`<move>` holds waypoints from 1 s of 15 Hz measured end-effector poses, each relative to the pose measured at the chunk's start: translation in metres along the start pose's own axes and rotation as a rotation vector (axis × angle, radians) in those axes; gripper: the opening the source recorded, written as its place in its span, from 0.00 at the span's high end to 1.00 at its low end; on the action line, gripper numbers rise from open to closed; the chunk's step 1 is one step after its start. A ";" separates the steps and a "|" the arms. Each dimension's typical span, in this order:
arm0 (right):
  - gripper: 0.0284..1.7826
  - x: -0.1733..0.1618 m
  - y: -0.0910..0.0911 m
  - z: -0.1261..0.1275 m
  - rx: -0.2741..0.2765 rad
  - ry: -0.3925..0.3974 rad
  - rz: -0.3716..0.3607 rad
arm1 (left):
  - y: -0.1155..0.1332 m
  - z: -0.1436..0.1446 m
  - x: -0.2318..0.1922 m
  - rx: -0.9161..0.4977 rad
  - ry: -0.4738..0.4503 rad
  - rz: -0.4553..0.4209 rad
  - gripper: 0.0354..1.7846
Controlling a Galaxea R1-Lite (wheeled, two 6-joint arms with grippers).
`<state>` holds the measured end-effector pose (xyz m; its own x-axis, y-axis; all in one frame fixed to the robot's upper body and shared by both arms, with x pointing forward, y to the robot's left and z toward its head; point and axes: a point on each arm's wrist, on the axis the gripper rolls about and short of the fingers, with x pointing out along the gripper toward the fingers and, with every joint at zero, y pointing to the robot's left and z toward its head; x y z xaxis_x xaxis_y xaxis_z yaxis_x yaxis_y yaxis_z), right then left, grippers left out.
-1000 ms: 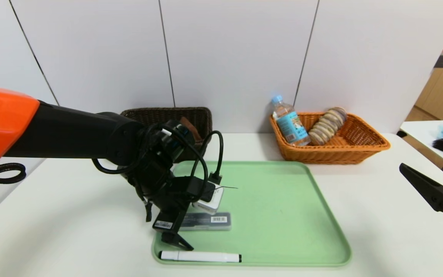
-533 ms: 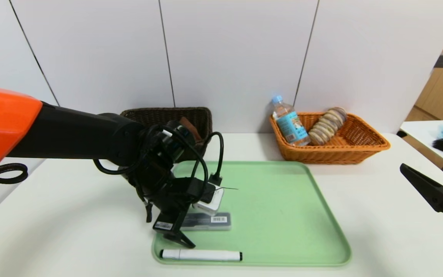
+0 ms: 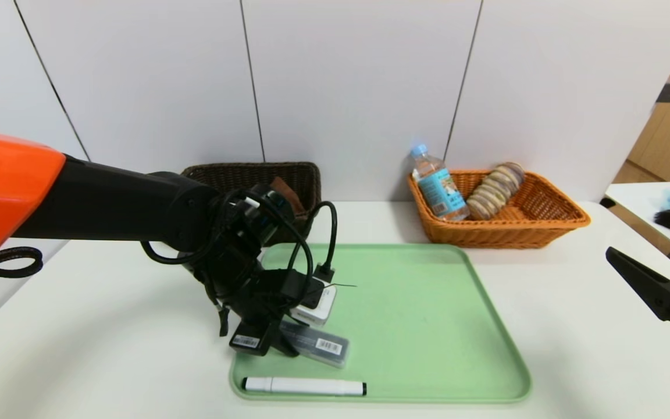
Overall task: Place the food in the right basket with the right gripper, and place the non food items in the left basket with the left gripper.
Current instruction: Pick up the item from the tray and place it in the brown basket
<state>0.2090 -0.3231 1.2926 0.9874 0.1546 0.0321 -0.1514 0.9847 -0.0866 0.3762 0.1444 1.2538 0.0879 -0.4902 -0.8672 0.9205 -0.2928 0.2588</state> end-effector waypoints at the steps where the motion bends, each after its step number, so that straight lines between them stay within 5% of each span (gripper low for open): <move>1: 0.05 0.000 0.000 0.000 0.000 0.000 0.000 | 0.000 0.000 0.000 0.001 0.000 0.001 0.70; 11: 0.05 -0.006 0.002 -0.017 0.004 0.061 0.006 | 0.000 0.026 -0.064 0.063 -0.063 0.255 0.70; 15: 0.05 -0.008 0.002 -0.022 0.004 0.077 0.006 | 0.005 0.044 -0.120 -0.129 -0.171 0.438 0.70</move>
<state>0.2018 -0.3240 1.2704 0.9870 0.1542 -0.0455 -0.1575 0.9841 -0.0826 0.3535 0.1660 1.3782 0.4240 -0.6755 -0.6033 0.8513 0.0699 0.5200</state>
